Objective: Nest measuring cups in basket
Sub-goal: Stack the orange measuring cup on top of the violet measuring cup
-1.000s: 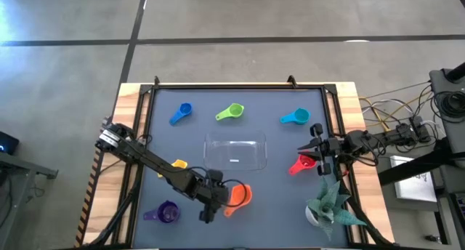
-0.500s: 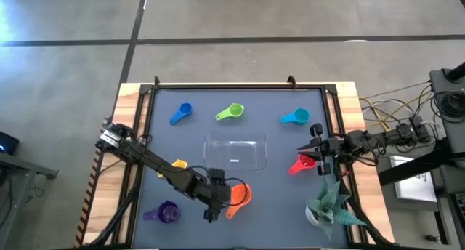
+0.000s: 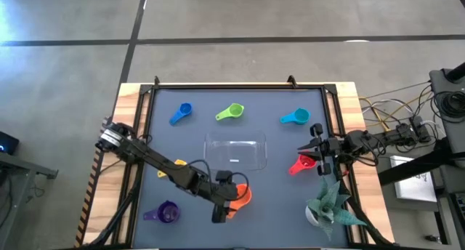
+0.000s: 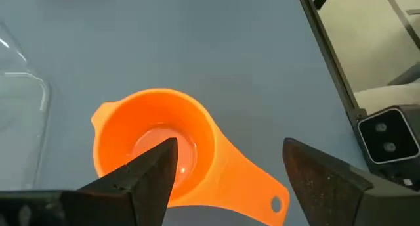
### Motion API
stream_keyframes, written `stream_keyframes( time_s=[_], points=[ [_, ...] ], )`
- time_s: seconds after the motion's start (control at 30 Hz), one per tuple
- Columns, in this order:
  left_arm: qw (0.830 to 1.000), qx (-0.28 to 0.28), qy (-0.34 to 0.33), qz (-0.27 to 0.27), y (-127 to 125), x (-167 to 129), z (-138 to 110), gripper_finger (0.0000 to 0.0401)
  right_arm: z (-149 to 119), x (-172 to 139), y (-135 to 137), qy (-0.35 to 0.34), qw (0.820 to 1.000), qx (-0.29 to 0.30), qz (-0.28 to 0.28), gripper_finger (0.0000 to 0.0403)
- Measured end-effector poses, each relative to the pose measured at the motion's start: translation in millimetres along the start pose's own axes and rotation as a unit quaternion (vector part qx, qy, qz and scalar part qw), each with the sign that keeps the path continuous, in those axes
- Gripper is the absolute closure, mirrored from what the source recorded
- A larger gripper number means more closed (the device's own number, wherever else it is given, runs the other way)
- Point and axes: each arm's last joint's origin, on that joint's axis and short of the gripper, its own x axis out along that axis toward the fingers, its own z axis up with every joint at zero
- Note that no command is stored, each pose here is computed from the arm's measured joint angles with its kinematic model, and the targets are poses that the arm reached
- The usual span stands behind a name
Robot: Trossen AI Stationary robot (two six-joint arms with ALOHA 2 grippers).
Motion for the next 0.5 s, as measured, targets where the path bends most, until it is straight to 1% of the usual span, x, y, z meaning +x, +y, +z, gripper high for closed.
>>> stream_keyframes(
  time_s=[0.2,0.5],
  points=[
    [1.0,-0.004,0.0,0.004,4.5,4.0,0.0,0.0156,-0.1,0.0,0.0,0.0,1.0,0.0,0.0,0.0355],
    [1.0,-0.001,0.006,-0.007,4.7,4.8,-0.7,0.0171,0.0,0.0,0.0,0.0,1.0,0.0,0.0,0.0355]
  ],
)
